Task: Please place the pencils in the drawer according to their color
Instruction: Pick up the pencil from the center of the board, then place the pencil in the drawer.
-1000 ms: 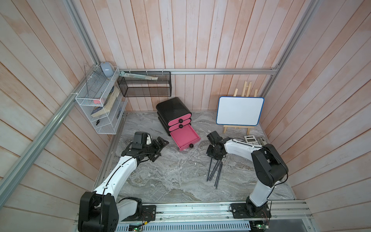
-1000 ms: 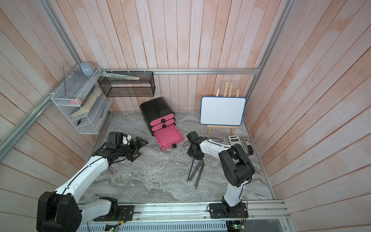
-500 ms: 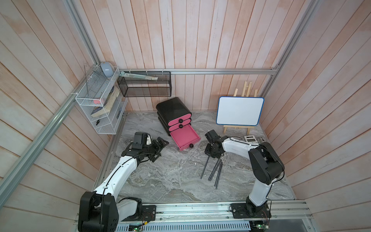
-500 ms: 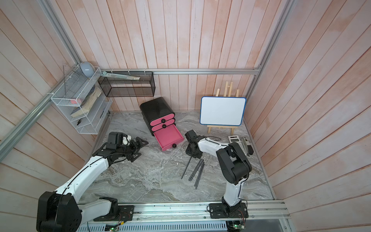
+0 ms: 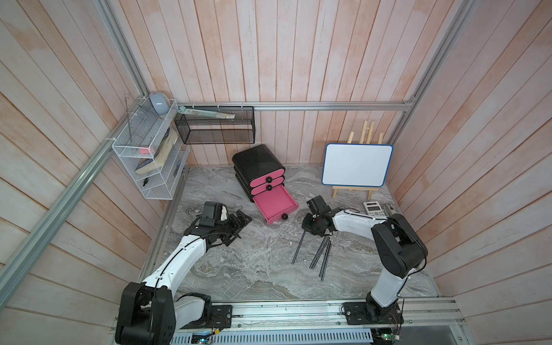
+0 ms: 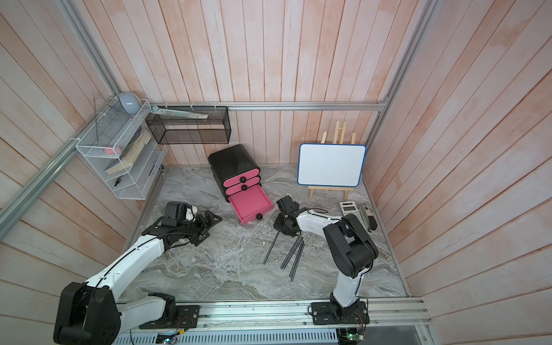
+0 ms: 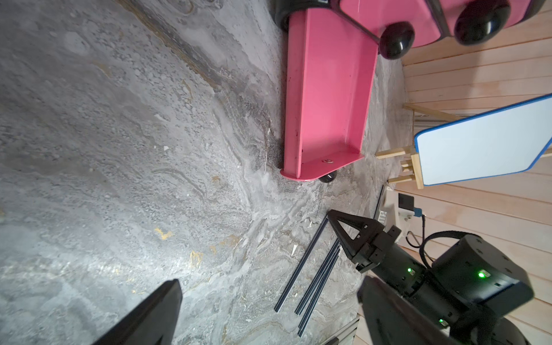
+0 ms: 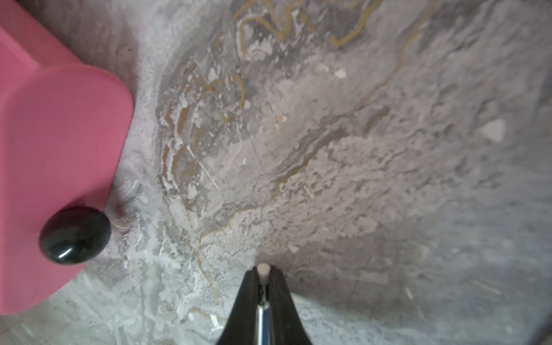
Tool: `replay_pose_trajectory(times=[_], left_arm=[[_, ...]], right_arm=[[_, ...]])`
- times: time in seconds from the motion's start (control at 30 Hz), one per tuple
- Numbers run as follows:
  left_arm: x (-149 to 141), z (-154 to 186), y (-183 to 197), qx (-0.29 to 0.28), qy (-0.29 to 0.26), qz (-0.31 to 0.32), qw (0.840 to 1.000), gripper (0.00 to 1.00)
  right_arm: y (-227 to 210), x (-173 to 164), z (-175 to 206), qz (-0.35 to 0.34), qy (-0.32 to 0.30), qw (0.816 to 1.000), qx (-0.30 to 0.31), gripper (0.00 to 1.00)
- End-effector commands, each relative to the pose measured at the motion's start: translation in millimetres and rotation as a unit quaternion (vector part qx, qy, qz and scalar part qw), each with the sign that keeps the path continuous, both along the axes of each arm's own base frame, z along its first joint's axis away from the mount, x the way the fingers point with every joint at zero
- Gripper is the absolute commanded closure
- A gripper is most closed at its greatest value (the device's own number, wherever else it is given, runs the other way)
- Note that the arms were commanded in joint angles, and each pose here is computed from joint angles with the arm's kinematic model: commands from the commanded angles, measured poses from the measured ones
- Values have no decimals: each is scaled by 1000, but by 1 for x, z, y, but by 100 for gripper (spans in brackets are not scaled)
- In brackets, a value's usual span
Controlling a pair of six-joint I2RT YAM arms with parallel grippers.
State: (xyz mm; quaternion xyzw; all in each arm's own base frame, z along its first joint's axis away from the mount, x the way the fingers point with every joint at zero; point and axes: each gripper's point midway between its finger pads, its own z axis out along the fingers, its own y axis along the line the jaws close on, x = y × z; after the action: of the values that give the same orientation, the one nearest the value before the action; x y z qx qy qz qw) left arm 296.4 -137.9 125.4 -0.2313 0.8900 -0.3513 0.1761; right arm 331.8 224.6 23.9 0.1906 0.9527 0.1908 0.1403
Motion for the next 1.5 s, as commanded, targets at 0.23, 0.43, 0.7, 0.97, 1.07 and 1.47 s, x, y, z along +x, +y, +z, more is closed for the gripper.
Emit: replay_pose_trajectory(times=[0.23, 0.43, 0.7, 0.97, 1.07, 1.47], left_arm=[[8, -7, -23, 17, -11, -17, 1000, 1], [17, 3, -40, 6, -24, -28, 999, 1], [29, 13, -47, 6, -33, -41, 999, 0], [46, 26, -53, 0, -53, -51, 997, 1], [49, 30, -57, -9, -60, -53, 997, 0], [52, 31, -61, -31, -62, -49, 996, 1]], right_arm=[[21, 30, 74, 10, -101, 988, 116, 100], [21, 59, 107, -4, -141, 979, 144, 100], [36, 105, 129, -29, -168, 971, 167, 100], [40, 156, 138, -72, -216, 961, 154, 100], [41, 171, 135, -80, -227, 960, 144, 100], [56, 204, 105, -69, -226, 967, 101, 100]])
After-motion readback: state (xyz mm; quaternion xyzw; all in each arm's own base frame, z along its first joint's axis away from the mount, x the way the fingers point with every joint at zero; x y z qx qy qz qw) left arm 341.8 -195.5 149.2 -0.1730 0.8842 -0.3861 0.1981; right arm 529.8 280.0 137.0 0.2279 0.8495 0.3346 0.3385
